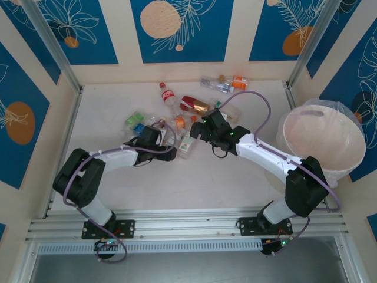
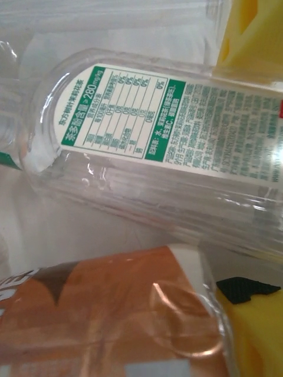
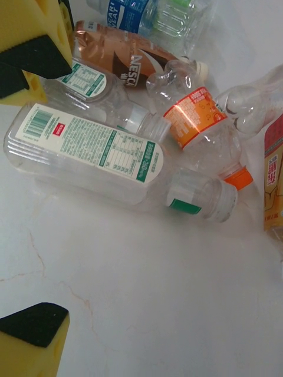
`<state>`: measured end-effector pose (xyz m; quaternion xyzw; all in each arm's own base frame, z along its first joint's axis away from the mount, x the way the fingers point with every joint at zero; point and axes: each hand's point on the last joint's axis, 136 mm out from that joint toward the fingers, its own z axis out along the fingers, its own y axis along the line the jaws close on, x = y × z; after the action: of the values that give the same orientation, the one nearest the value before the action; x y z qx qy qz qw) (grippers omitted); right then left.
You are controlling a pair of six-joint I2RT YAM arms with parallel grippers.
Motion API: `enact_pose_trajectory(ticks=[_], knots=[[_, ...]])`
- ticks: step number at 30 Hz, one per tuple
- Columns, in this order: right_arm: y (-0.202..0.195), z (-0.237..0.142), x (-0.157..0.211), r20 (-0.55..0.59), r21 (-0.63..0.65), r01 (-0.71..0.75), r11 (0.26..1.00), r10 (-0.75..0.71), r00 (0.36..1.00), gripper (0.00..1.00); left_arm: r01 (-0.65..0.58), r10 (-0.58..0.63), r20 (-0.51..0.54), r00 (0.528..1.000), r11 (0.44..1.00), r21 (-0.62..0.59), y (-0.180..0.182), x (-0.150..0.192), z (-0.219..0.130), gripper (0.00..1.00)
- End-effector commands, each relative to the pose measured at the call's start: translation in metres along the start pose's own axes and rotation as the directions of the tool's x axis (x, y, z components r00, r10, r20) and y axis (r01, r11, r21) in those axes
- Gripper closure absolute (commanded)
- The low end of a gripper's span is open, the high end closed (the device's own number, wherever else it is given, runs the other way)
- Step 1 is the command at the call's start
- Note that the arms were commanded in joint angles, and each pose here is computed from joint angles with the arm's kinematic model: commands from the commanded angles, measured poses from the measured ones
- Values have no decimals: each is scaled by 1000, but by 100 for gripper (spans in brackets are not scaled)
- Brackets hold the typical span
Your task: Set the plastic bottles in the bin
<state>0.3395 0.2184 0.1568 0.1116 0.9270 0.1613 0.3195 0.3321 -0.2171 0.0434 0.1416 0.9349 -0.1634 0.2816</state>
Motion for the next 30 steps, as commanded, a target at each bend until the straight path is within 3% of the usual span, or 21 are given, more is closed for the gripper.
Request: enact_pose_trajectory(ticks=[1, 5, 11, 15, 18, 21, 25, 28, 30], knots=[[-7, -9, -10, 53, 10, -15, 1000, 15, 998, 0, -68, 69, 35, 997, 997, -31, -6, -13, 5, 23], [-11, -13, -12, 65, 8, -19, 1000, 18, 998, 0, -86, 88, 50, 995, 996, -37, -12, -15, 1, 37], [-13, -19, -15, 74, -33, -59, 998, 62, 995, 1, -71, 76, 119, 990, 996, -45, -10, -15, -21, 41], [2, -25, -18, 88, -153, -30, 988, 44, 995, 2, -44, 41, 158, 987, 999, 18, -23, -25, -43, 43], [15, -33, -20, 104, -247, 11, 969, 15, 994, 2, -32, 1, 229, 973, 990, 134, -44, -40, -64, 44], [35, -45, -20, 59, -412, -1, 911, 28, 998, 2, -32, -54, 336, 940, 969, 244, -61, -55, -85, 44], [67, -67, -19, -25, -657, -68, 751, 68, 997, 1, -96, -53, 401, 915, 934, 343, -80, -62, -103, 45], [78, -78, -21, -28, -713, -67, 698, 67, 997, 2, -149, -31, 394, 919, 895, 419, -96, -59, -108, 44], [77, -75, -23, -27, -699, -76, 711, 80, 996, 2, -179, -24, 395, 919, 866, 467, -106, -58, -113, 45]])
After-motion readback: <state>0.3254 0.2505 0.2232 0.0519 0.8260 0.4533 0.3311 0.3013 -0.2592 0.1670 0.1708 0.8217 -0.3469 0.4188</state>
